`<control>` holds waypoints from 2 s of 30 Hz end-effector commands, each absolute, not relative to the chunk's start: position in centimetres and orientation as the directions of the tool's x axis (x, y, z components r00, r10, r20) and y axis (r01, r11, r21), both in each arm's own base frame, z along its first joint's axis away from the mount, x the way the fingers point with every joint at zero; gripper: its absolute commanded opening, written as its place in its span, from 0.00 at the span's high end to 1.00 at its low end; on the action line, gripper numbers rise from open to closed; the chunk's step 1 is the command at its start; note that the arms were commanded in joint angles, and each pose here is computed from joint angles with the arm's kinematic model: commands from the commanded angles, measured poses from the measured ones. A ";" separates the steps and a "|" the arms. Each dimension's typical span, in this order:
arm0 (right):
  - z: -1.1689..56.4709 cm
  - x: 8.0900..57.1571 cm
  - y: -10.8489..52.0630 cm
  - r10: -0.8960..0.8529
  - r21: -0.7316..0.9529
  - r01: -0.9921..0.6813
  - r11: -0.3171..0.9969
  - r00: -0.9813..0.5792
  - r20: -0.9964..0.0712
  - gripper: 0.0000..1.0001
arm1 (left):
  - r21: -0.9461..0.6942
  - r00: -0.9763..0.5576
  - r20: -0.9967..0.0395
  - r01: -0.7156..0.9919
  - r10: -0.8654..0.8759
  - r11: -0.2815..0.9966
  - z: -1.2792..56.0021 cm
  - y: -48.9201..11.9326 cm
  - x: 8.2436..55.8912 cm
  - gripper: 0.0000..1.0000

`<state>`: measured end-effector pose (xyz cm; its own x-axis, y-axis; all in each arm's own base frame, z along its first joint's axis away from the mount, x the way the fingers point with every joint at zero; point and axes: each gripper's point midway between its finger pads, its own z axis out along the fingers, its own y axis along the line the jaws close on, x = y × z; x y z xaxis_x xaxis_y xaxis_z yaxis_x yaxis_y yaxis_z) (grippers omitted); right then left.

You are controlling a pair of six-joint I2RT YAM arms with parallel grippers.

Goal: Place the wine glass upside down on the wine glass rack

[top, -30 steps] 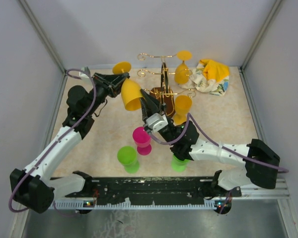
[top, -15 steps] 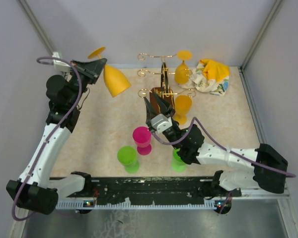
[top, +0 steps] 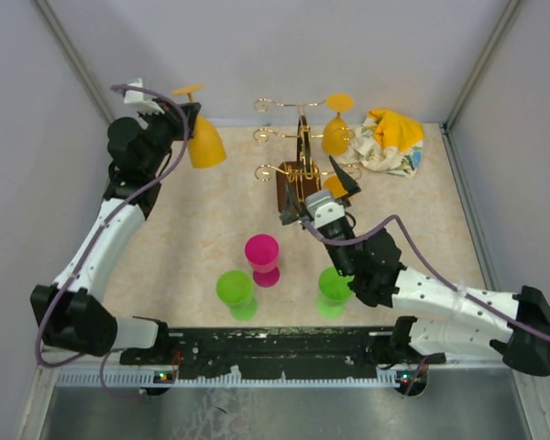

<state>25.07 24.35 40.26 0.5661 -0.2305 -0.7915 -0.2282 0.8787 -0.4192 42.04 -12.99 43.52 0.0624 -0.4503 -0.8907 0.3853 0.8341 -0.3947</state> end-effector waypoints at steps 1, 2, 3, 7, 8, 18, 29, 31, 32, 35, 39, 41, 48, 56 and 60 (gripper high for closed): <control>42.6 25.5 20.9 -0.177 -0.302 -0.207 0.931 0.465 -0.867 0.01 | -0.181 0.162 -0.949 0.428 -0.272 0.886 41.9 -13.8 45.0 1.00; 42.7 25.7 20.2 -0.173 -0.288 -0.202 0.936 0.448 -0.877 0.01 | -0.155 0.179 -0.951 0.434 -0.254 0.887 41.6 -14.0 45.5 1.00; 42.8 25.8 19.6 -0.165 -0.273 -0.198 0.941 0.437 -0.884 0.01 | -0.125 0.195 -0.953 0.439 -0.230 0.890 41.3 -14.2 46.0 1.00; 43.4 25.9 17.2 -0.107 -0.206 -0.201 0.958 0.416 -0.903 0.01 | -0.055 0.220 -0.957 0.500 -0.188 0.864 39.4 -15.7 46.9 1.00; 43.5 25.8 17.0 -0.100 -0.200 -0.204 0.958 0.417 -0.904 0.01 | -0.050 0.221 -0.956 0.521 -0.191 0.852 38.8 -16.1 47.0 1.00; 43.6 25.6 15.9 -0.150 -0.236 -0.177 0.956 0.396 -0.906 0.01 | -0.021 0.234 -0.944 0.661 -0.232 0.750 33.6 -21.0 48.1 1.00; 42.5 25.7 15.3 -0.209 -0.279 -0.151 0.948 0.364 -0.908 0.01 | 0.032 0.274 -0.935 0.695 -0.224 0.718 31.8 -24.9 50.4 1.00; 42.5 25.8 15.3 -0.218 -0.286 -0.144 0.947 0.364 -0.905 0.01 | 0.027 0.272 -0.933 0.703 -0.234 0.710 31.6 -25.3 50.6 1.00; 42.4 25.9 15.3 -0.226 -0.292 -0.140 0.946 0.364 -0.904 0.01 | 0.020 0.265 -0.935 0.706 -0.238 0.708 31.2 -25.5 50.9 1.00; 42.4 26.0 15.4 -0.238 -0.303 -0.134 0.943 0.364 -0.901 0.01 | 0.005 0.253 -0.934 0.714 -0.251 0.701 30.6 -26.0 51.4 1.00; 42.4 26.1 15.5 -0.248 -0.314 -0.131 0.940 0.365 -0.897 0.01 | -0.006 0.245 -0.932 0.729 -0.268 0.685 29.9 -26.6 51.8 1.00; 42.3 26.2 15.6 -0.255 -0.319 -0.129 0.939 0.363 -0.896 0.01 | -0.008 0.244 -0.930 0.734 -0.274 0.679 29.7 -26.9 51.9 1.00; 42.0 26.6 15.9 -0.273 -0.335 -0.125 0.934 0.356 -0.894 0.01 | 0.001 0.248 -0.924 0.762 -0.291 0.647 29.3 -27.8 52.2 1.00; 41.6 26.9 16.2 -0.286 -0.346 -0.124 0.930 0.347 -0.893 0.01 | 0.008 0.220 -0.922 0.834 -0.319 0.552 29.2 -29.2 51.6 1.00; 41.5 27.1 16.3 -0.290 -0.349 -0.124 0.929 0.343 -0.893 0.01 | -0.004 0.182 -0.923 0.878 -0.340 0.479 29.0 -29.6 51.1 1.00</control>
